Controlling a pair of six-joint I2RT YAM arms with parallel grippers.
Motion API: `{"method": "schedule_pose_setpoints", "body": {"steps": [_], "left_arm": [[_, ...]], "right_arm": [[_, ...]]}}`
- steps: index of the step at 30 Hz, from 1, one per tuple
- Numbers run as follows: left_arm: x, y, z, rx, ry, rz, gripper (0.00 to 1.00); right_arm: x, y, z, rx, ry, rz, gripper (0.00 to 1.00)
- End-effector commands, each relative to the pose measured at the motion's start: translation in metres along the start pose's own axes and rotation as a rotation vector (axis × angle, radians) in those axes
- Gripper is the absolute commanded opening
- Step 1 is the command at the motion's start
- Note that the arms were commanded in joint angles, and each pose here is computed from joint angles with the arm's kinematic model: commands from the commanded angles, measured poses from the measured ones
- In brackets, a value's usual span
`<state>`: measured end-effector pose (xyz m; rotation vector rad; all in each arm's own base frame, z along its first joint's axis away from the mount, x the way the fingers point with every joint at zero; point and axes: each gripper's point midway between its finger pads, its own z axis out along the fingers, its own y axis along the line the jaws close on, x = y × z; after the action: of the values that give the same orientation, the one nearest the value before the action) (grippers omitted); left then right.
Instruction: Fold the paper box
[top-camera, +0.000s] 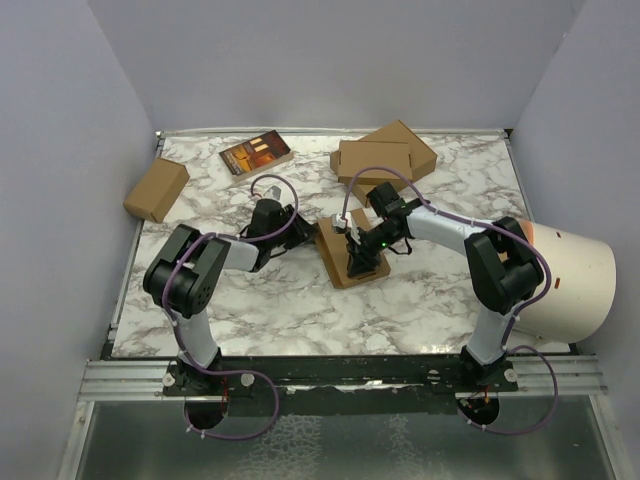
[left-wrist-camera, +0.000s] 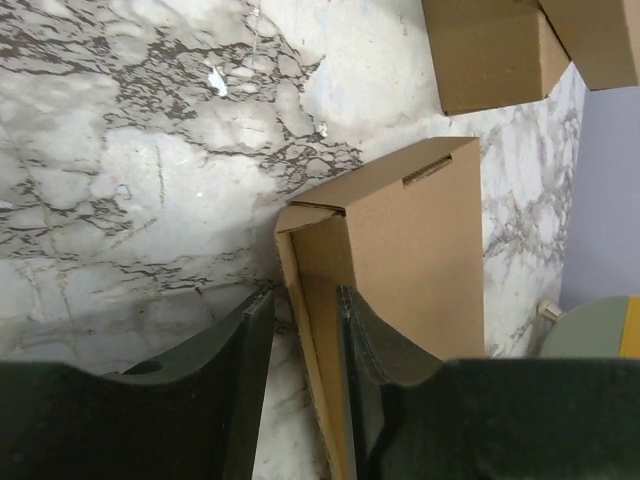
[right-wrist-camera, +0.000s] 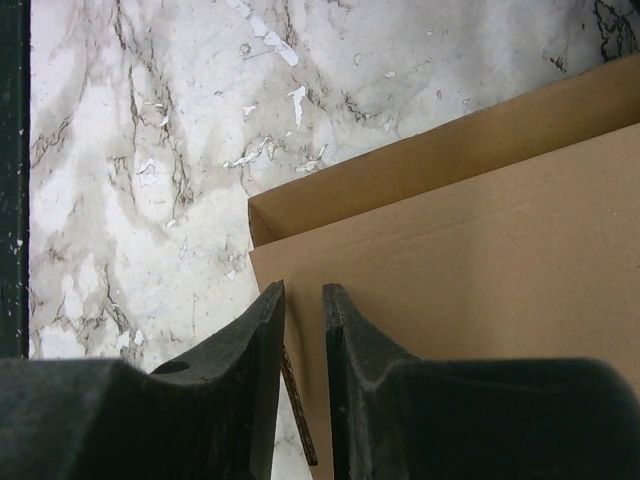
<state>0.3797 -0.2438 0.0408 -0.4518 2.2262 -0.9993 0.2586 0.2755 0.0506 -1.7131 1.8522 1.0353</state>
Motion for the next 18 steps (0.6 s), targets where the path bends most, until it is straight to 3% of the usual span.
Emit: {"method": "schedule_pose_setpoints", "body": {"steps": [1, 9, 18], "left_arm": [[-0.003, -0.021, -0.009, 0.088, 0.013, 0.049, 0.38], [0.0, -0.015, -0.009, 0.087, 0.01, 0.055, 0.49], [-0.003, -0.018, 0.003, 0.096, 0.02, 0.047, 0.5]], "right_arm": [[0.016, 0.002, 0.001, 0.018, 0.065, 0.025, 0.24], [0.015, 0.002, 0.001, 0.017, 0.06, 0.024, 0.25], [0.02, 0.002, 0.003, 0.015, 0.073, 0.03, 0.24]]}}
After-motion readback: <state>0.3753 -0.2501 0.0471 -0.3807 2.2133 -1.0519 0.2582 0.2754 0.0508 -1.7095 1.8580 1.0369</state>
